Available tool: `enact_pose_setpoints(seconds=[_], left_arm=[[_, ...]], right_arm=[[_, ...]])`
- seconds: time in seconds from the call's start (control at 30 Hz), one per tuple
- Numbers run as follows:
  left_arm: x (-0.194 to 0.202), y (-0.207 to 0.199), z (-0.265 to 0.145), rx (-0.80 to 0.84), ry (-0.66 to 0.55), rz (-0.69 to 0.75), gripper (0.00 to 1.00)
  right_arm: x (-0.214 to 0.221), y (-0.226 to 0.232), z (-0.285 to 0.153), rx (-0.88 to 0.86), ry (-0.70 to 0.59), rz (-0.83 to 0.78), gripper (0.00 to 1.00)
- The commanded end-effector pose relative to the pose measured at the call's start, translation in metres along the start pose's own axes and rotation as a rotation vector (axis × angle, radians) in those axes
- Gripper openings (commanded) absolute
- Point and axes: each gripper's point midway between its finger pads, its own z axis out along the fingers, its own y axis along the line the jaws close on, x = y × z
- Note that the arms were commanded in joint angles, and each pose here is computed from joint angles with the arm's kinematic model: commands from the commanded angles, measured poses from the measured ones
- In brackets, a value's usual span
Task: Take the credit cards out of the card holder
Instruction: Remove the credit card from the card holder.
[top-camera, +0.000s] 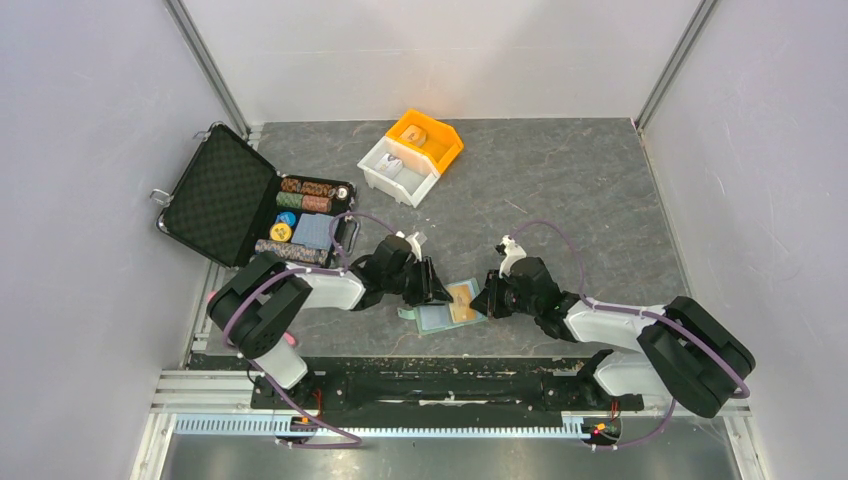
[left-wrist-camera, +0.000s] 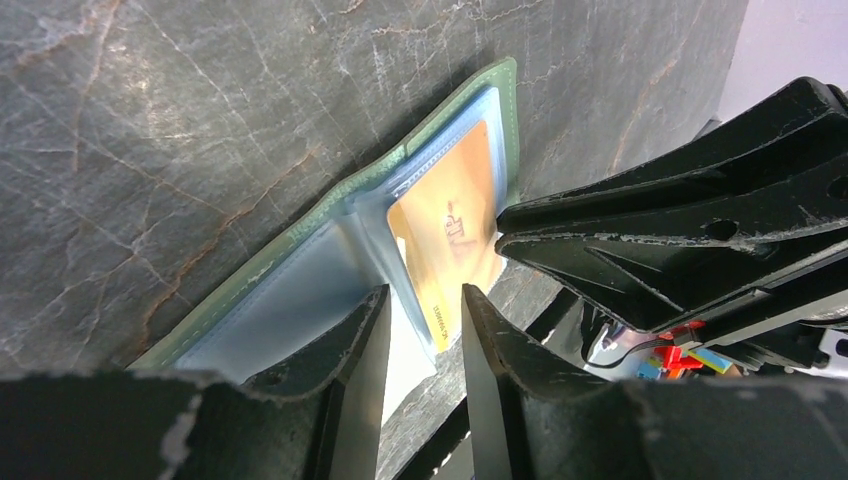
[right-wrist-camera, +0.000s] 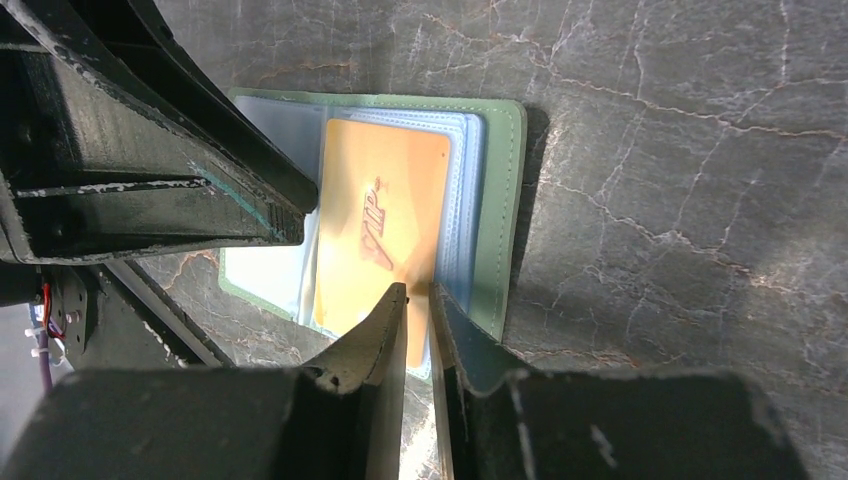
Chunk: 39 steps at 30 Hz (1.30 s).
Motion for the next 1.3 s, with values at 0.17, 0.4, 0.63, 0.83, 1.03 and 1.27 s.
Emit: enact_pose_setpoints(seconds=[0.17, 0.4, 0.63, 0.83, 1.03, 1.27], left_arm=[[0.004, -0.005, 0.008, 0.035, -0.003, -0.034, 0.37], [0.005, -0.007, 0.008, 0.045, -0.005, -0.037, 0.33], [0.003, -0.017, 0.005, 0.084, -0.009, -0.039, 0.31], [0.003, -0.021, 0.004, 0.104, -0.007, -0.032, 0.33], [0.004, -0.024, 0.004, 0.122, -0.007, -0.029, 0.31], [0.003, -0.028, 0.002, 0.138, -0.012, -0.026, 0.18]], right_arm=[[0.022, -0.01, -0.004, 0.023, 0.065, 0.027, 0.16], [0.022, -0.01, -0.004, 0.024, 0.065, 0.028, 0.16], [0.023, -0.011, -0.005, 0.026, 0.064, 0.035, 0.16], [0.023, -0.01, -0.005, 0.025, 0.063, 0.037, 0.16], [0.023, -0.011, -0.005, 0.027, 0.063, 0.036, 0.16], [0.022, -0.011, -0.005, 0.029, 0.056, 0.04, 0.16]])
